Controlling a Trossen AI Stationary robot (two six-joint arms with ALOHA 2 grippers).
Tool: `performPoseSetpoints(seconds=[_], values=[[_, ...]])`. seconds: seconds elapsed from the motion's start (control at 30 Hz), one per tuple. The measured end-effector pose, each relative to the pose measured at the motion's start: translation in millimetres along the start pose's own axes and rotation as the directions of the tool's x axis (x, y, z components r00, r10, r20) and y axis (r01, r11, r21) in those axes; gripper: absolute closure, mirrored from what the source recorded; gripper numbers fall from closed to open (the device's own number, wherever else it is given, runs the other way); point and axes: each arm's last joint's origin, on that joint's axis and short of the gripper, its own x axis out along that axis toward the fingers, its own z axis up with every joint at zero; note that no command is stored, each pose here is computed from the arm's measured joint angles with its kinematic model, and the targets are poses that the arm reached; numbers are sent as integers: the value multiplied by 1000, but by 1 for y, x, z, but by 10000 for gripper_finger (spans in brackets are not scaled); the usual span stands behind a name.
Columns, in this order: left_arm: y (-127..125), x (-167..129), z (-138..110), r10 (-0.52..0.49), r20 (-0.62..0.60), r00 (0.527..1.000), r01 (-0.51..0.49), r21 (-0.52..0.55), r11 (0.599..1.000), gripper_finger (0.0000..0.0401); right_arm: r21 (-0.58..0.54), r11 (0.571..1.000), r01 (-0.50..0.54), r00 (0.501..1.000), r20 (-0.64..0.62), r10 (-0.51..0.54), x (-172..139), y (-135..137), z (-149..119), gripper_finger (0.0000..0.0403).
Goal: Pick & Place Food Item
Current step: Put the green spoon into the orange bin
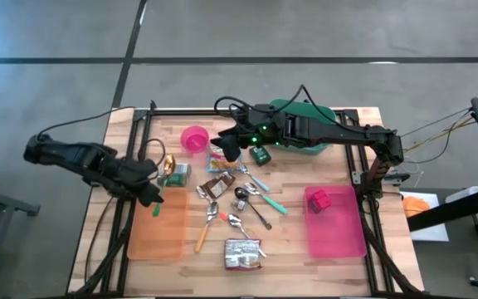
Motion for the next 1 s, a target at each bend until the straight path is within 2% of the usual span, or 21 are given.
performPoseSetpoints(seconds=[0.3,0.6,0.8,1.0], values=[[-5,4,-19,21,-12,1000,-22,-85,996,401,17,1000,-1,1000,-8,1,-1,2,-2,171],[-9,41,-32,169,-64,984,-176,-131,976,401,2,1000,-30,999,-32,31,-2,14,-12,171],[-15,63,-35,138,-80,987,-148,-141,979,401,-1,999,-47,998,-45,46,-3,21,-18,171],[-12,84,-41,146,-115,983,-163,-161,973,401,11,999,-54,997,-52,54,-3,25,-21,171]])
